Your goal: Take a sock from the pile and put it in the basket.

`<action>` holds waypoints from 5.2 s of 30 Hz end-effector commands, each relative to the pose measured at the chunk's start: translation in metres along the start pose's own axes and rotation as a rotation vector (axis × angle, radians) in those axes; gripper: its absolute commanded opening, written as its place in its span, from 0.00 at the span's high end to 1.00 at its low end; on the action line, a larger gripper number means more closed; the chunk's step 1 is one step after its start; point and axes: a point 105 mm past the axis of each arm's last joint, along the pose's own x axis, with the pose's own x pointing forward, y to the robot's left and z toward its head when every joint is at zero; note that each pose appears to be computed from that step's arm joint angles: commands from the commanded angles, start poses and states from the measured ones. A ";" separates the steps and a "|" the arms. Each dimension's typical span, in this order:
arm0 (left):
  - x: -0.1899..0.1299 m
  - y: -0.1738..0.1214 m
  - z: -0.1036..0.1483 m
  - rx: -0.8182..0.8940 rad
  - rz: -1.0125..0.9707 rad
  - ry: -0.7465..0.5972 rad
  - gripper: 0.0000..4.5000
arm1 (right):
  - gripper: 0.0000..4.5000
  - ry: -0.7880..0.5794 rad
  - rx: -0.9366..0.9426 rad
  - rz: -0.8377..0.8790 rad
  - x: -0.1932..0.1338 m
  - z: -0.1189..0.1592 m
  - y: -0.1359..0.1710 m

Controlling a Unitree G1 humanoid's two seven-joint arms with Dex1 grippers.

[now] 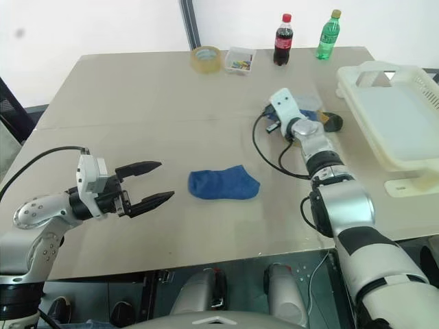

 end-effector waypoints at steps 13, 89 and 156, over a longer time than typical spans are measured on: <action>-0.003 -0.001 0.007 0.040 0.013 -0.015 0.00 | 0.85 -0.097 0.066 0.426 0.004 0.037 0.138; 0.108 0.079 -0.035 -0.558 0.278 0.008 1.00 | 1.00 -0.081 0.548 0.122 -0.053 0.014 0.059; 0.047 -0.004 -0.014 -0.470 0.294 -0.083 1.00 | 1.00 0.153 0.625 0.110 -0.144 -0.043 0.120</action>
